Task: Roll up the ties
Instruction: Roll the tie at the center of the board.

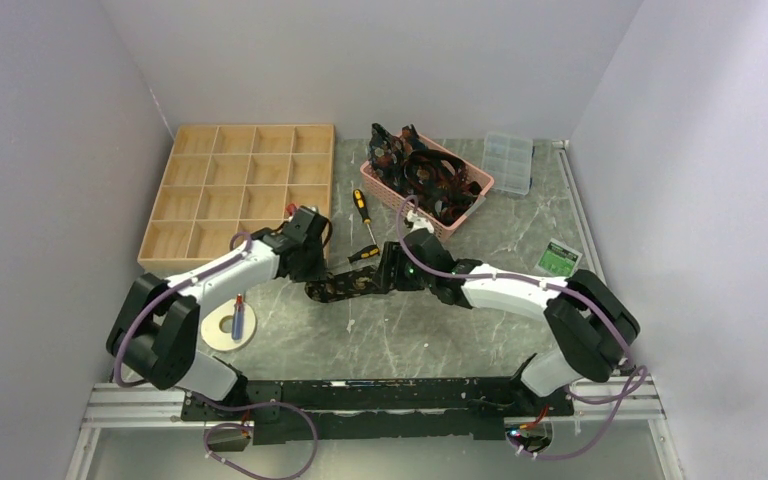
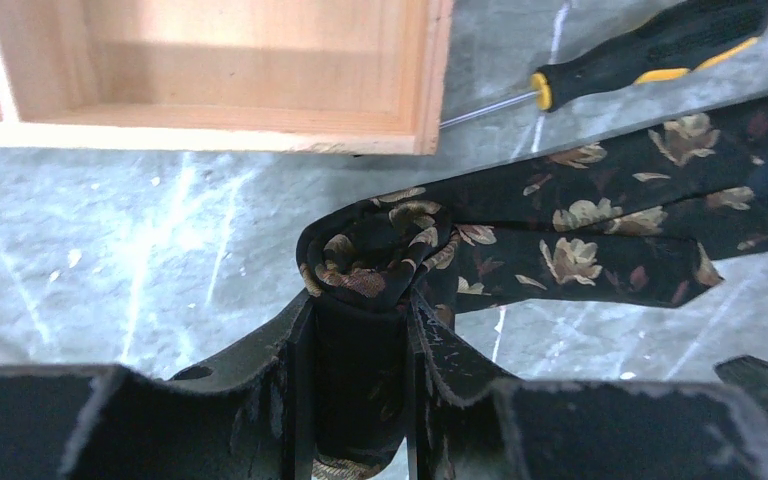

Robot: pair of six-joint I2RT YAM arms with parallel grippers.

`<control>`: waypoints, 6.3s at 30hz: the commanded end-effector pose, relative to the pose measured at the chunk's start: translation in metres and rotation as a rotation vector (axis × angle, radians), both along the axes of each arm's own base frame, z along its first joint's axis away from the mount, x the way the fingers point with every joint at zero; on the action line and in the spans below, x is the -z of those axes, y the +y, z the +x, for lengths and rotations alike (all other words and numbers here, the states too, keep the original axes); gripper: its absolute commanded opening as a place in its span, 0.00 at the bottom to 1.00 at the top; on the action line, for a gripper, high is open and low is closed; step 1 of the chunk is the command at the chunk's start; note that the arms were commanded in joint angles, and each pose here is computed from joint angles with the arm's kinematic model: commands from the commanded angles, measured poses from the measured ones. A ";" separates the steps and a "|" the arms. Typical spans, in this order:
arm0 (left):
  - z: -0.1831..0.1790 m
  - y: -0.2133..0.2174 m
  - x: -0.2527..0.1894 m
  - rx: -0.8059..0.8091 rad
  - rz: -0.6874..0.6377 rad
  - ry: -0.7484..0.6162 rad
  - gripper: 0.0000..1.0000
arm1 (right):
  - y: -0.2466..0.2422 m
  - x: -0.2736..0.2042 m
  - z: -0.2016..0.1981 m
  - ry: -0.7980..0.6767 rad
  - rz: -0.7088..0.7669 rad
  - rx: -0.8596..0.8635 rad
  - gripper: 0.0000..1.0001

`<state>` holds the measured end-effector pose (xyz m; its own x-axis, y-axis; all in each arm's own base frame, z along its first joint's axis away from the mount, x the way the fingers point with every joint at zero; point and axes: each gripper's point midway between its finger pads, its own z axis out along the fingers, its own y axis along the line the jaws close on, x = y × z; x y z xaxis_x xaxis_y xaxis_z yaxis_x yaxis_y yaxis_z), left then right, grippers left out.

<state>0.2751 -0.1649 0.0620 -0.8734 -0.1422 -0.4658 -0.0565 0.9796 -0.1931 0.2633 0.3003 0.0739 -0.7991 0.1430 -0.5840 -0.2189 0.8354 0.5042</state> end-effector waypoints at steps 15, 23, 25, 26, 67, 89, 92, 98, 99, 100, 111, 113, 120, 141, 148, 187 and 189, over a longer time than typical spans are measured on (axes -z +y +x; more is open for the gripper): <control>-0.006 0.013 -0.015 -0.125 0.664 0.099 0.03 | -0.074 -0.004 -0.021 -0.081 -0.071 0.106 0.64; -0.002 -0.026 -0.011 -0.087 0.738 0.099 0.03 | -0.095 -0.001 -0.035 -0.085 -0.069 0.131 0.64; -0.002 -0.034 -0.007 -0.075 0.745 0.105 0.03 | -0.098 0.000 -0.038 -0.086 -0.068 0.135 0.65; -0.002 -0.038 -0.004 -0.067 0.748 0.110 0.03 | -0.100 -0.001 -0.039 -0.087 -0.067 0.137 0.65; -0.019 -0.093 -0.075 -0.002 0.200 -0.082 0.70 | -0.074 -0.035 -0.039 -0.134 0.007 -0.010 0.68; -0.046 -0.024 -0.065 -0.057 -0.591 -0.396 0.74 | 0.070 -0.025 0.012 -0.043 -0.014 -0.231 0.61; -0.042 -0.027 -0.059 -0.049 -0.578 -0.376 0.73 | 0.071 -0.010 0.016 -0.019 -0.048 -0.225 0.59; -0.026 -0.027 -0.058 -0.034 -0.583 -0.377 0.76 | 0.063 0.003 0.022 -0.007 -0.085 -0.188 0.56; -0.024 -0.027 -0.055 -0.031 -0.578 -0.365 0.77 | 0.061 0.005 0.022 -0.005 -0.087 -0.183 0.56; -0.021 -0.026 -0.053 -0.031 -0.573 -0.360 0.77 | 0.057 0.009 0.022 0.005 -0.093 -0.178 0.56; -0.008 -0.041 -0.029 0.045 -0.602 -0.314 0.81 | 0.042 0.028 0.021 0.052 -0.088 -0.156 0.56; -0.005 -0.045 -0.026 0.057 -0.604 -0.301 0.81 | 0.041 0.031 0.019 0.059 -0.085 -0.157 0.55; 0.001 -0.059 -0.016 0.087 -0.636 -0.259 0.82 | 0.036 0.037 0.015 0.071 -0.086 -0.152 0.55; 0.005 -0.076 0.003 0.147 -0.679 -0.207 0.56 | 0.023 0.049 0.013 0.090 -0.066 -0.125 0.55; 0.003 -0.080 0.004 0.173 -0.691 -0.189 0.31 | 0.026 0.041 0.015 0.079 -0.052 -0.129 0.55; -0.021 0.009 -0.004 -0.004 0.790 0.172 0.03 | -0.101 -0.025 -0.033 -0.145 -0.075 0.136 0.66; -0.017 -0.002 -0.001 0.008 0.802 0.176 0.03 | -0.105 -0.024 -0.035 -0.146 -0.077 0.140 0.66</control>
<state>0.2628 -0.1718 0.0569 -0.9330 0.1581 -0.3234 -0.0128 0.8832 0.4688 0.2281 0.2063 0.0961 -0.7006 0.1771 -0.6912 -0.1858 0.8900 0.4163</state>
